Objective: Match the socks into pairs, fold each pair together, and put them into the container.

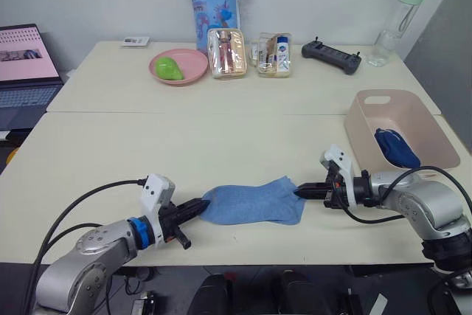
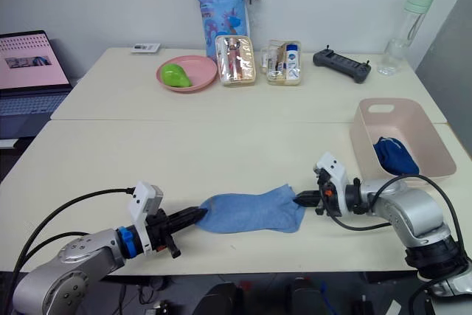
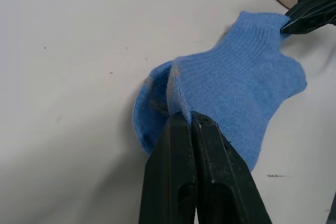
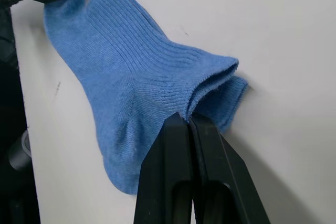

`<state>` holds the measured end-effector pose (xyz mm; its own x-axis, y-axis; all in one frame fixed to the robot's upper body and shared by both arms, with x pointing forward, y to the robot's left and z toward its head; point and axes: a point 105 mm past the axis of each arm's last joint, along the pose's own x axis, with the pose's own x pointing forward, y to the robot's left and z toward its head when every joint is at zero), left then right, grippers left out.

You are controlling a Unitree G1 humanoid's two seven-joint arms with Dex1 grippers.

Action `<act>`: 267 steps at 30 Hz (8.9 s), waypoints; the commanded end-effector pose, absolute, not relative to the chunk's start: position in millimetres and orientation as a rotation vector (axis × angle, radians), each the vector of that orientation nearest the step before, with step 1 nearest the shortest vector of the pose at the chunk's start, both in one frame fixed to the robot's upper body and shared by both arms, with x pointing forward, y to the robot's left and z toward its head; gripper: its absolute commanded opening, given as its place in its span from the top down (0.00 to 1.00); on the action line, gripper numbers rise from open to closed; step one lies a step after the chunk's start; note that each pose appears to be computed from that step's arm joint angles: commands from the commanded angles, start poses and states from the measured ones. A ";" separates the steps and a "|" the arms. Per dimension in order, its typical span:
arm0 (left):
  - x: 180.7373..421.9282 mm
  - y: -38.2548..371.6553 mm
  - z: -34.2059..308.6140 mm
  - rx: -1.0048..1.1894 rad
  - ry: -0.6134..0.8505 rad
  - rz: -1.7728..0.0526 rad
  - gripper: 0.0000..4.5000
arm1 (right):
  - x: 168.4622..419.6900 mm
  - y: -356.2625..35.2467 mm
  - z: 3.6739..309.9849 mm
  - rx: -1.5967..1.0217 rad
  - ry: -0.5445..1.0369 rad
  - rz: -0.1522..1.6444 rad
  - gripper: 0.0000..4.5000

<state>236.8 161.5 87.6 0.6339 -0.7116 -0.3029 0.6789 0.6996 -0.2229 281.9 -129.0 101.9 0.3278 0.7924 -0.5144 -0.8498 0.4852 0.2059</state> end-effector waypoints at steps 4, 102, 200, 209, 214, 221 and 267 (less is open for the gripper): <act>243.0 159.2 88.7 -0.050 0.354 -0.799 0.99 | 281.0 -131.8 108.1 -0.128 0.594 1.076 1.00; 259.1 168.3 111.3 0.292 0.221 -0.967 0.25 | 273.3 -132.9 96.9 -0.107 0.522 1.039 1.00; 264.7 130.6 72.0 0.339 0.302 -1.152 1.00 | 290.9 -35.8 87.1 0.087 0.741 1.227 0.97; 274.5 107.2 196.0 0.094 -0.020 -1.182 0.52 | 321.1 -101.2 198.8 -0.182 0.369 1.091 1.00; 284.3 75.1 242.8 0.114 -0.172 -1.200 0.17 | 360.1 -191.0 277.6 -0.513 0.148 0.701 1.00; 283.7 39.3 268.3 0.069 -0.280 -1.275 0.00 | 368.5 -287.6 312.0 -1.122 0.101 0.334 1.00; 270.5 2.0 251.4 0.122 -0.276 -1.397 0.00 | 371.6 -318.1 254.2 -1.309 0.502 0.610 0.78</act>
<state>277.9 6.6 242.8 0.1783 -0.9780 0.1083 0.9597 0.1972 0.2005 371.9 -315.5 246.7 0.7226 0.1395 -0.6771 -0.6912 0.1629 -0.7040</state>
